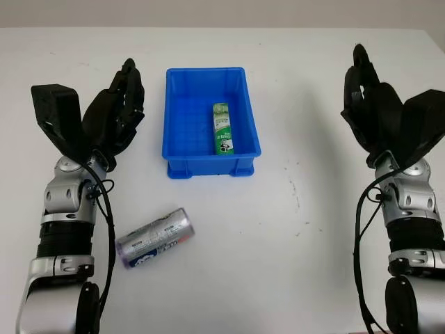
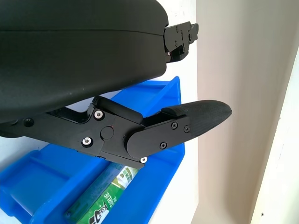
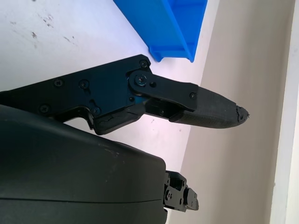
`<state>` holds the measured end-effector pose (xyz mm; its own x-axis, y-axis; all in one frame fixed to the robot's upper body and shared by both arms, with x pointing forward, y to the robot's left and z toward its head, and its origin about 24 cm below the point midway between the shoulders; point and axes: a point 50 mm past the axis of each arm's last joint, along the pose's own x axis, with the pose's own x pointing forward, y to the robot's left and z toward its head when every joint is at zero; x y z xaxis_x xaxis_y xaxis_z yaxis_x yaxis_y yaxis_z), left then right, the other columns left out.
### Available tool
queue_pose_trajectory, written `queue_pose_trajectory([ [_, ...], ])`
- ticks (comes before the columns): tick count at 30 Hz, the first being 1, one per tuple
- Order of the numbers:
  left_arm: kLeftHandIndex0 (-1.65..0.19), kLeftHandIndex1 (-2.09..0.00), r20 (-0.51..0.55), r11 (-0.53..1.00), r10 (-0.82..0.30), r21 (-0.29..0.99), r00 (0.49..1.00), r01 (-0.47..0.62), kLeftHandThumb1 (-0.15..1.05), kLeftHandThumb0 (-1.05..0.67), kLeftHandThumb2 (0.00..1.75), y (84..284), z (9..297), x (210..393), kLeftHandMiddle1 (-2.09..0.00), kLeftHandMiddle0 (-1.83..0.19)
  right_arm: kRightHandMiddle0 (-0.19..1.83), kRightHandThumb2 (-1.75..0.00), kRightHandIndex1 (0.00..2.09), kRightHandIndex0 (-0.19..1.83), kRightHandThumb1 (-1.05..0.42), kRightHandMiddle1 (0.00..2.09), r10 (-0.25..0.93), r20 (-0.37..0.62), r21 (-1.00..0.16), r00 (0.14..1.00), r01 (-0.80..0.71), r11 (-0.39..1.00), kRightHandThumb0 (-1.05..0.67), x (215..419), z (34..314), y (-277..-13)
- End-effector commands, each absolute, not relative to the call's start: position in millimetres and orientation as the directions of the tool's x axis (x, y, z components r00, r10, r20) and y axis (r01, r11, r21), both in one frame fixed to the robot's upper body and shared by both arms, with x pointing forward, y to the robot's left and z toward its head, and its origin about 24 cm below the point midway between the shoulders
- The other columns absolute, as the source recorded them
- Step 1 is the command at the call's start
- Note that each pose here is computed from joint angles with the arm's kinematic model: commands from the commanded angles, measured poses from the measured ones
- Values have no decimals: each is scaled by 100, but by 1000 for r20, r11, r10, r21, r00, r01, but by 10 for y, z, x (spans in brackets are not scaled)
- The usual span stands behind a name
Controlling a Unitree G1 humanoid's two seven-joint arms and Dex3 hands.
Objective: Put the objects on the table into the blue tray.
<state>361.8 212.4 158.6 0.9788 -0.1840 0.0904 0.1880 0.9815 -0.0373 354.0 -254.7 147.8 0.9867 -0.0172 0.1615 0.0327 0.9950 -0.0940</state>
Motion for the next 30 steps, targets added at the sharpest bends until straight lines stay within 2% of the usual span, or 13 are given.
queue_pose_trajectory([
  [1,19,0,105,982,-187,-18,977,190,105,-67,73,2129,1640,3631,0,19,-19,-73,0,-19,-105,0,-23,170,-82,985,37,996,-77,3512,1486,-2540],
  [14,19,0,118,983,-183,-5,976,185,105,-68,71,2157,1707,3567,0,19,-19,-76,0,-19,-105,0,12,187,-99,982,7,995,-76,3549,1529,-2422],
  [17,19,0,145,975,-207,115,968,191,105,-69,64,2211,1853,3425,0,19,-19,-76,0,-19,-105,0,23,192,-110,981,-1,994,-76,3548,1549,-2402],
  [21,19,0,201,914,-273,358,941,189,105,-74,53,2262,2121,3169,0,19,-19,-75,0,-19,-105,0,32,190,-112,981,-10,994,-76,3553,1554,-2394],
  [24,17,-1,205,862,-308,473,929,181,105,-77,45,2264,2287,2999,-1,19,-19,-74,0,-19,-105,0,42,186,-124,982,-19,992,-76,3564,1551,-2386],
  [26,15,-3,177,806,-327,564,928,177,105,-81,35,2248,2417,2836,-3,17,-19,-74,0,-19,-105,0,49,183,-137,982,-24,990,-77,3578,1541,-2374],
  [28,14,-4,123,750,-334,636,935,185,105,-86,32,2230,2493,2693,-5,15,-19,-74,0,-19,-105,0,52,186,-138,981,-26,990,-77,3590,1536,-2359],
  [30,14,-4,72,719,-337,664,939,207,105,-82,22,2220,2533,2567,-6,13,-19,-73,0,-19,-105,0,50,187,-134,981,-25,991,-77,3599,1537,-2339],
])
